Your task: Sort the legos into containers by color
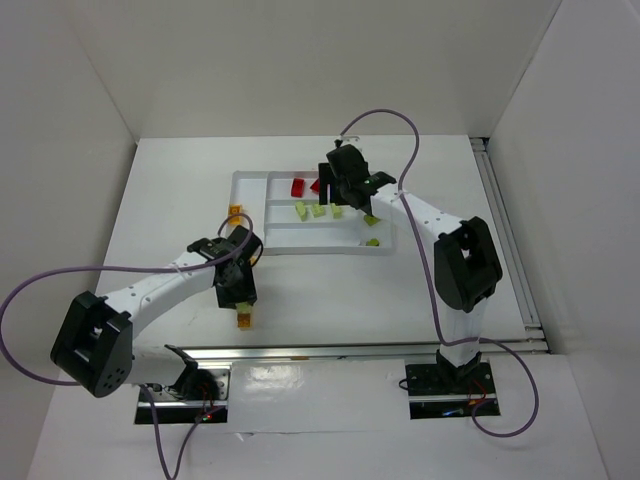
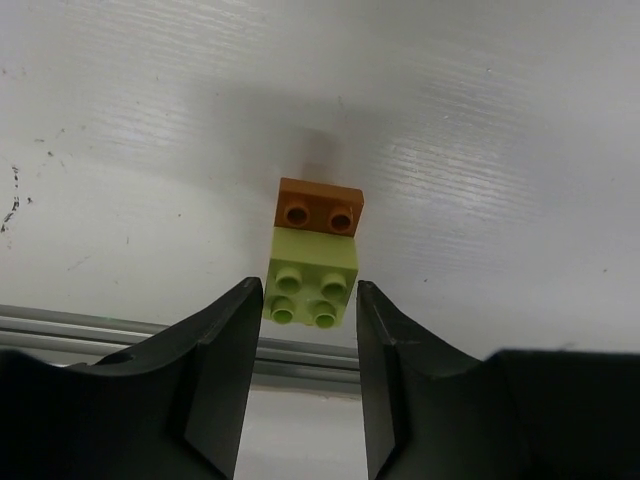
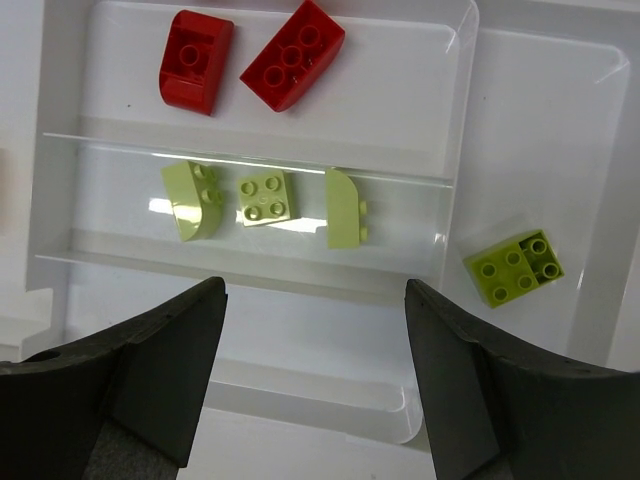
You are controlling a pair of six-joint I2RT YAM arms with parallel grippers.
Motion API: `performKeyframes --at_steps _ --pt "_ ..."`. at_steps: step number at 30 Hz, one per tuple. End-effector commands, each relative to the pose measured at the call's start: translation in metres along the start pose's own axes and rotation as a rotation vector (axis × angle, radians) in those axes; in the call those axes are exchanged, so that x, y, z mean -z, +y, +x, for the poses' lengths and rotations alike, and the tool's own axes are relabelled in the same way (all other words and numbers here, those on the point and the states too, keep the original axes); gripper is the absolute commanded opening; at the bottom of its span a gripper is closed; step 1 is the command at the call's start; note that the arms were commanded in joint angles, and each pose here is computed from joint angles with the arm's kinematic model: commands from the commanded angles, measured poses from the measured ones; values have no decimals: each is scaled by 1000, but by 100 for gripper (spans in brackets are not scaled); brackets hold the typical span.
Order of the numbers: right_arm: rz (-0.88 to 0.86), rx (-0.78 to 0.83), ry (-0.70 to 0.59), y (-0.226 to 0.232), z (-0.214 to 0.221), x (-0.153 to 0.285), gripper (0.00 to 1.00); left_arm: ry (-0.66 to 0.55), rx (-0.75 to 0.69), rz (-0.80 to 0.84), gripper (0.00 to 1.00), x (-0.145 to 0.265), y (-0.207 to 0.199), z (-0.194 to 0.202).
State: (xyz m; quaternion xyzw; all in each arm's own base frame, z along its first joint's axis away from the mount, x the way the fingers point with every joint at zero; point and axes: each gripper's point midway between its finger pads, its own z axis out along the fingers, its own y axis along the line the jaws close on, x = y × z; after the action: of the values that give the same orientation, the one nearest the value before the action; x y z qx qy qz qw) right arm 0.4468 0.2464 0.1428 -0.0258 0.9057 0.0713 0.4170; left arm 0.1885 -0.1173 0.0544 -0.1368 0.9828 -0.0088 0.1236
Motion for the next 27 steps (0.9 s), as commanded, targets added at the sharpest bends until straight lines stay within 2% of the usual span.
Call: performKeyframes --at_steps 1,9,14,16,17,18,20,21,23,24,25,26,27 --pt "3 -21 -36 -2 -11 8 79 5 7 9 54 -1 -3 1" --pt "0 -24 -44 -2 -15 11 79 8 -12 3 58 -8 -5 -1" --pt "-8 -24 -41 0 -14 11 79 8 -23 3 56 -10 -6 -1" --pt "-9 -24 -41 -1 -13 13 79 14 -24 -3 51 -12 -5 0" --pt "-9 -24 -41 -1 -13 13 79 14 -33 -3 43 -12 -5 0" --pt "-10 -25 -44 -2 -13 17 79 1 -32 -3 25 -7 -7 -6" --pt "-36 -31 -38 -2 -13 21 79 -9 -46 7 4 3 -9 -10" --pt "-60 -43 -50 -4 -20 32 79 -24 -53 21 0 13 -12 -16" --pt "-119 -69 -29 -15 -10 39 79 -75 -131 159 0 48 -37 -33" --pt "-289 -88 -54 -1 -20 72 79 -100 -136 210 0 62 -42 -44" --pt "-404 -120 -126 5 -35 89 79 -160 -201 292 0 83 -53 -59" --pt "-447 -158 -94 -15 -10 89 79 -180 -240 425 0 101 -74 -63" --pt "-627 -154 -91 -1 -6 115 79 -214 -262 493 0 116 -82 -70"
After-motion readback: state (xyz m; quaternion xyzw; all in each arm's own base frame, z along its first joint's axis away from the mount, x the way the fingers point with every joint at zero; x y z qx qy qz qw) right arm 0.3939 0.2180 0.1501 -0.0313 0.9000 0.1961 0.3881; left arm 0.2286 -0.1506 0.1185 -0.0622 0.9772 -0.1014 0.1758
